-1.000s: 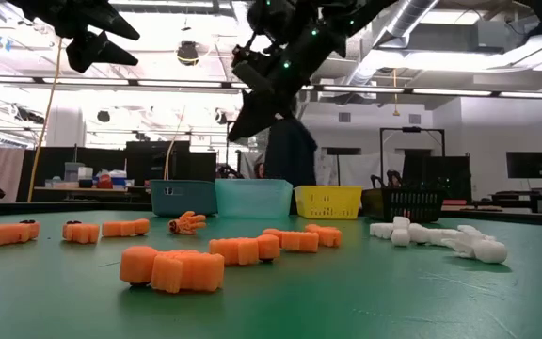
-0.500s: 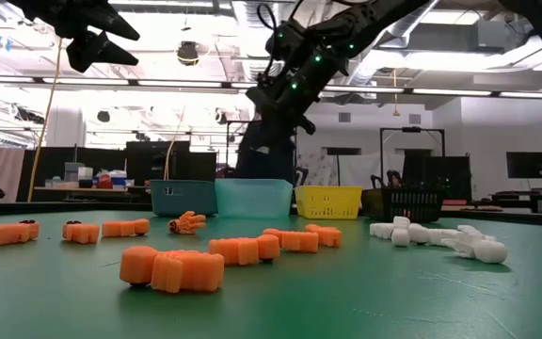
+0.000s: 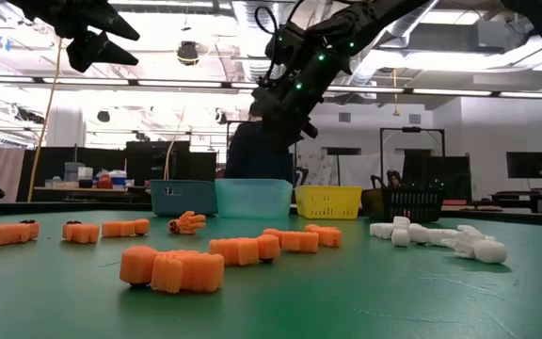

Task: Sort Halloween decoration
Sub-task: Put the white skeleton toy into the blue transparent bin

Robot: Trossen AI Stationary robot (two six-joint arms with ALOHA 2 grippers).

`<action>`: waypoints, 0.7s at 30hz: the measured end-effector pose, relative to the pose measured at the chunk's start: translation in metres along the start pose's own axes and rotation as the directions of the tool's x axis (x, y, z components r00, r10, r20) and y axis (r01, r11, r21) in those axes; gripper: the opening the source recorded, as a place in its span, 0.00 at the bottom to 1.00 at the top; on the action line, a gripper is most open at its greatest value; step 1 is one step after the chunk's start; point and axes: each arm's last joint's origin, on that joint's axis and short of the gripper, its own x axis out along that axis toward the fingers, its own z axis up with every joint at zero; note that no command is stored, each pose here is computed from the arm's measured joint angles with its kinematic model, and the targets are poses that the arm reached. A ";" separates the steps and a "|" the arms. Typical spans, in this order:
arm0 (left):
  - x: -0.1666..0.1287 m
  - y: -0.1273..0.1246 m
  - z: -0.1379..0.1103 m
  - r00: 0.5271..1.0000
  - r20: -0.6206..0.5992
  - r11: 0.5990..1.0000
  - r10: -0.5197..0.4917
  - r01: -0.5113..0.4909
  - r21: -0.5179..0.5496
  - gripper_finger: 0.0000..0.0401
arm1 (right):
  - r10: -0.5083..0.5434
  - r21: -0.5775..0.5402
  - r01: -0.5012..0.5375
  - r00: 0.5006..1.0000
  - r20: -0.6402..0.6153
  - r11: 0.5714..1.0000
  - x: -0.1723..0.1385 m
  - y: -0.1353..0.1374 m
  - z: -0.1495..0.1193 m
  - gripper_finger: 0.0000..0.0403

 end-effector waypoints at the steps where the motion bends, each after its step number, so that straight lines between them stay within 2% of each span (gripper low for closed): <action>1: 0.000 0.000 0.000 1.000 0.000 1.000 0.000 0.000 -0.003 0.65 | 0.030 -0.012 -0.031 0.999 -0.040 0.999 -0.001 0.005 -0.004 0.43; 5: 0.000 0.000 0.000 1.000 -0.003 1.000 0.001 -0.001 -0.004 0.65 | 0.108 -0.047 -0.126 0.956 -0.273 0.991 -0.010 0.030 -0.028 0.41; 9: 0.000 0.000 0.000 1.000 -0.003 1.000 0.001 -0.001 -0.004 0.65 | 0.119 -0.106 -0.192 0.871 -0.477 0.976 -0.020 0.062 -0.055 0.39; 12: 0.000 0.000 0.000 1.000 -0.003 1.000 0.001 -0.001 -0.005 0.65 | 0.119 -0.174 -0.262 0.811 -0.573 0.949 -0.030 0.091 -0.073 0.39; 14: 0.000 0.000 0.000 1.000 -0.003 1.000 0.001 -0.001 -0.005 0.65 | 0.119 -0.223 -0.312 0.786 -0.607 0.924 -0.034 0.110 -0.085 0.39; 17: 0.000 0.000 0.000 1.000 -0.003 1.000 0.001 -0.001 -0.006 0.65 | 0.137 -0.287 -0.380 0.779 -0.612 0.879 -0.045 0.131 -0.103 0.39; 19: 0.000 0.000 0.000 1.000 -0.003 1.000 0.001 -0.001 -0.006 0.65 | 0.153 -0.320 -0.403 0.793 -0.590 0.857 -0.054 0.138 -0.114 0.39; 21: 0.000 0.000 0.000 1.000 -0.004 1.000 0.001 -0.001 -0.005 0.65 | 0.146 -0.366 -0.387 0.829 -0.540 0.847 -0.062 0.140 -0.122 0.38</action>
